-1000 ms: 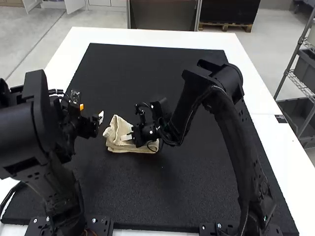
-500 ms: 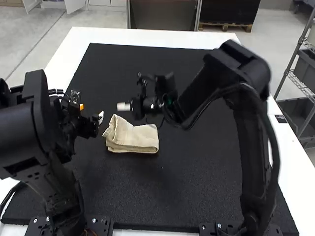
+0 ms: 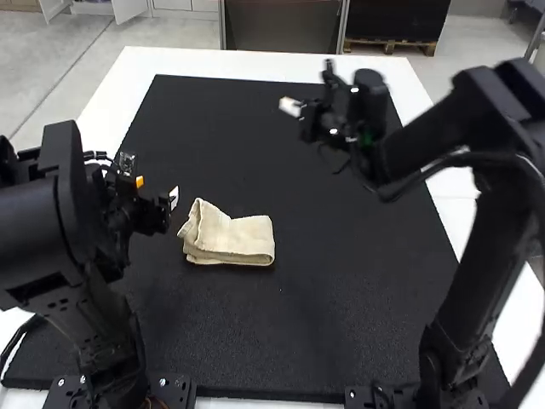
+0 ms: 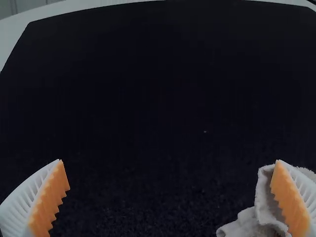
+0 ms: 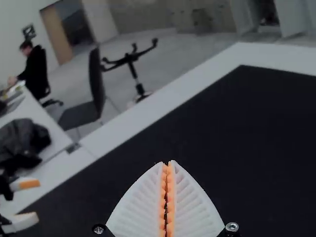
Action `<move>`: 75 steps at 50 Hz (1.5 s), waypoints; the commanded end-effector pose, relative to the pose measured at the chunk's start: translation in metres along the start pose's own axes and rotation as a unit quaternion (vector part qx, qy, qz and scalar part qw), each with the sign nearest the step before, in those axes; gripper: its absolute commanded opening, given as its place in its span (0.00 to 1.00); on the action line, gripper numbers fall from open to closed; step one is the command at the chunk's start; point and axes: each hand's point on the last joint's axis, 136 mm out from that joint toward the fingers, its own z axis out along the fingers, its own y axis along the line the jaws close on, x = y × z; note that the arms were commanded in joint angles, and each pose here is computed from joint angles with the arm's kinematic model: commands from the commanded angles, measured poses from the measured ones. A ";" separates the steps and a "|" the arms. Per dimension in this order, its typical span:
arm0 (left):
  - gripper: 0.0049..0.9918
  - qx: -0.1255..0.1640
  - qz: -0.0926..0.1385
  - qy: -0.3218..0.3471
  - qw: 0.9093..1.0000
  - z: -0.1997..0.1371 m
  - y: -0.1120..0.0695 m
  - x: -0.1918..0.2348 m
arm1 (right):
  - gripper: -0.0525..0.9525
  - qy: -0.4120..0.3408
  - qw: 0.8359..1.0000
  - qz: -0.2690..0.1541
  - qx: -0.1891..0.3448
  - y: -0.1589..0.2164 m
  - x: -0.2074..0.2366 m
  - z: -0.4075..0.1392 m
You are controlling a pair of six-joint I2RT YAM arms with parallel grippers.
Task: Fold the towel.
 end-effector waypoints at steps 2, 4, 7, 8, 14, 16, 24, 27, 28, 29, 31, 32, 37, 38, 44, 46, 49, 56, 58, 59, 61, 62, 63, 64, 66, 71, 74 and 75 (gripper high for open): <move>0.97 0.000 0.006 -0.029 1.000 0.004 0.007 -0.026 | 0.44 -0.055 0.996 -0.038 0.059 -0.026 -0.042 -0.040; 0.97 0.000 0.007 -0.031 1.000 0.004 0.007 -0.028 | 0.61 -0.064 0.995 -0.040 0.073 -0.034 -0.049 -0.052; 0.97 -0.001 0.010 -0.034 0.999 0.005 0.008 -0.031 | 0.79 -0.077 0.992 -0.047 0.084 -0.039 -0.061 -0.069; 0.97 -0.001 0.011 -0.035 0.999 0.005 0.008 -0.032 | 0.82 -0.077 0.992 -0.044 0.084 -0.039 -0.062 -0.074; 0.97 -0.003 0.015 -0.041 0.999 0.004 0.009 -0.037 | 0.95 -0.085 0.992 -0.033 0.085 -0.040 -0.068 -0.105; 0.97 -0.005 0.017 -0.044 0.999 0.004 0.010 -0.039 | 0.96 -0.093 0.990 -0.035 0.096 -0.042 -0.071 -0.116; 0.97 -0.044 0.026 -0.061 0.997 -0.001 0.021 -0.053 | 0.96 -0.134 0.979 -0.066 0.142 -0.047 -0.090 -0.162; 0.97 -0.059 0.031 -0.069 0.995 -0.005 0.024 -0.058 | 0.96 -0.149 0.972 -0.078 0.163 -0.048 -0.095 -0.180; 0.97 -0.063 0.033 -0.070 0.995 -0.006 0.026 -0.060 | 0.96 -0.153 0.971 -0.082 0.168 -0.048 -0.097 -0.185; 0.97 -0.068 0.034 -0.072 0.995 -0.008 0.026 -0.062 | 0.96 -0.157 0.968 -0.085 0.176 -0.049 -0.098 -0.191; 0.97 -0.070 0.038 -0.077 0.994 -0.010 0.025 -0.065 | 0.96 -0.162 0.965 -0.089 0.188 -0.051 -0.099 -0.200; 0.97 -0.071 0.039 -0.079 0.994 -0.010 0.025 -0.067 | 0.96 -0.163 0.964 -0.091 0.191 -0.051 -0.099 -0.204; 0.97 -0.071 0.046 -0.091 0.992 -0.015 0.022 -0.076 | 0.96 -0.161 0.960 -0.094 0.207 -0.055 -0.094 -0.222; 0.97 -0.071 0.047 -0.094 0.992 -0.016 0.021 -0.077 | 0.96 -0.159 0.961 -0.091 0.209 -0.056 -0.093 -0.225; 0.97 -0.070 0.039 -0.107 0.991 -0.021 0.016 -0.084 | 0.96 -0.147 0.963 -0.076 0.211 -0.059 -0.083 -0.238; 0.97 -0.071 0.039 -0.110 0.991 -0.022 0.014 -0.086 | 0.96 -0.146 0.964 -0.074 0.211 -0.059 -0.080 -0.241; 0.97 -0.068 0.034 -0.118 0.990 -0.025 0.010 -0.090 | 0.96 -0.147 0.962 -0.075 0.216 -0.059 -0.078 -0.248; 0.97 -0.077 0.048 -0.142 0.986 -0.035 0.003 -0.102 | 0.96 -0.160 0.957 -0.095 0.221 -0.049 -0.075 -0.257; 0.97 -0.079 0.051 -0.149 0.984 -0.039 0.000 -0.104 | 0.96 -0.169 0.954 -0.109 0.224 -0.043 -0.078 -0.260; 0.97 -0.083 0.054 -0.154 0.983 -0.042 0.000 -0.106 | 0.96 -0.175 0.951 -0.115 0.227 -0.041 -0.080 -0.262; 0.97 -0.084 0.057 -0.160 0.982 -0.046 -0.004 -0.108 | 0.96 -0.183 0.947 -0.129 0.230 -0.034 -0.083 -0.265; 0.97 -0.084 0.060 -0.165 0.981 -0.048 -0.005 -0.110 | 0.95 -0.188 0.945 -0.133 0.232 -0.032 -0.085 -0.266; 0.97 -0.084 0.062 -0.169 0.980 -0.051 -0.007 -0.112 | 0.96 -0.192 0.943 -0.137 0.235 -0.030 -0.086 -0.268; 0.97 -0.086 0.063 -0.172 0.979 -0.053 -0.008 -0.113 | 0.96 -0.194 0.942 -0.141 0.236 -0.027 -0.086 -0.269; 0.97 -0.086 0.067 -0.182 0.977 -0.059 -0.012 -0.116 | 0.96 -0.205 0.937 -0.152 0.239 -0.020 -0.089 -0.272; 0.97 -0.087 0.071 -0.208 0.972 -0.072 -0.021 -0.123 | 0.95 -0.216 0.929 -0.173 0.245 -0.009 -0.089 -0.275; 0.97 -0.092 0.074 -0.225 0.967 -0.080 -0.026 -0.126 | 0.95 -0.219 0.925 -0.185 0.249 -0.005 -0.087 -0.276; 0.97 -0.096 0.073 -0.229 0.966 -0.083 -0.026 -0.126 | 0.95 -0.219 0.925 -0.186 0.249 -0.004 -0.085 -0.276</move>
